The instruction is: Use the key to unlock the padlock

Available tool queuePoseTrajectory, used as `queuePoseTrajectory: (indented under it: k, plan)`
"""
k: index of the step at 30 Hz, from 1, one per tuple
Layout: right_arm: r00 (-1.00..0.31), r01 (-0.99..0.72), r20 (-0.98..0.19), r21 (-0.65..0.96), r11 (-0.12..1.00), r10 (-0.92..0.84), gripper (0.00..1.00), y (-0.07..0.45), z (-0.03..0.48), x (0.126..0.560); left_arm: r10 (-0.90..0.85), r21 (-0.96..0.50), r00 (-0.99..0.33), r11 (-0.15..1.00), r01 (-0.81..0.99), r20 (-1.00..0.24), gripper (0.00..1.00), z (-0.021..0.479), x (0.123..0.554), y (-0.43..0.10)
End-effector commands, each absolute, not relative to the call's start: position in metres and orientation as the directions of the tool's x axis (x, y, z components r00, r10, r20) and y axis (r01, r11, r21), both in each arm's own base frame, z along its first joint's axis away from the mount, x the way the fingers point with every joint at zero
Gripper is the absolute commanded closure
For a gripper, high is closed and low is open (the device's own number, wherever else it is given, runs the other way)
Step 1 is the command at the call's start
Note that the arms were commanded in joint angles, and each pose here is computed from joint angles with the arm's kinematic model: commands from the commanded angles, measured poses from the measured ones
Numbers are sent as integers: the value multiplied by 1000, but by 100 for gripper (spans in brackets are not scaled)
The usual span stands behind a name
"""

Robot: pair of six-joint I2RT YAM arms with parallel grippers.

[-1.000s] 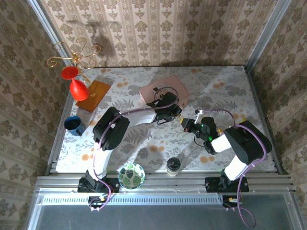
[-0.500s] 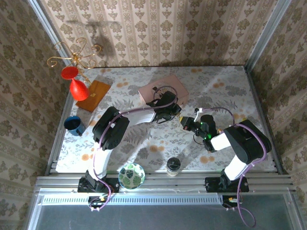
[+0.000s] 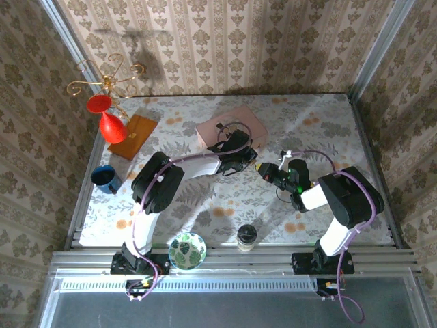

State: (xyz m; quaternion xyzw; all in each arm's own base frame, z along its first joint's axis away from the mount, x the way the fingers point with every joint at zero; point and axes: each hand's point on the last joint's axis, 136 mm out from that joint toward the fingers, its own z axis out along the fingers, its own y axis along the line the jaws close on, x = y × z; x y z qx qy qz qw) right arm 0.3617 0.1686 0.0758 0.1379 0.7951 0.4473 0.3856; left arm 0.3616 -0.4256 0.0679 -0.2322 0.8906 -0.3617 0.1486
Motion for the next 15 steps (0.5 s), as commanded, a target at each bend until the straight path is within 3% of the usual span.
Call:
queuePoseTrajectory:
  k: [1, 15]
  plan:
    - [-604, -126, -484, 843, 523, 633, 100, 160, 95, 383, -462, -761, -886, 588, -272, -40, 100, 85, 344, -448]
    - [-635, -94, -429, 868, 487, 643, 100, 160, 89, 385, -469, -770, -882, 578, -270, -42, 100, 90, 346, -449]
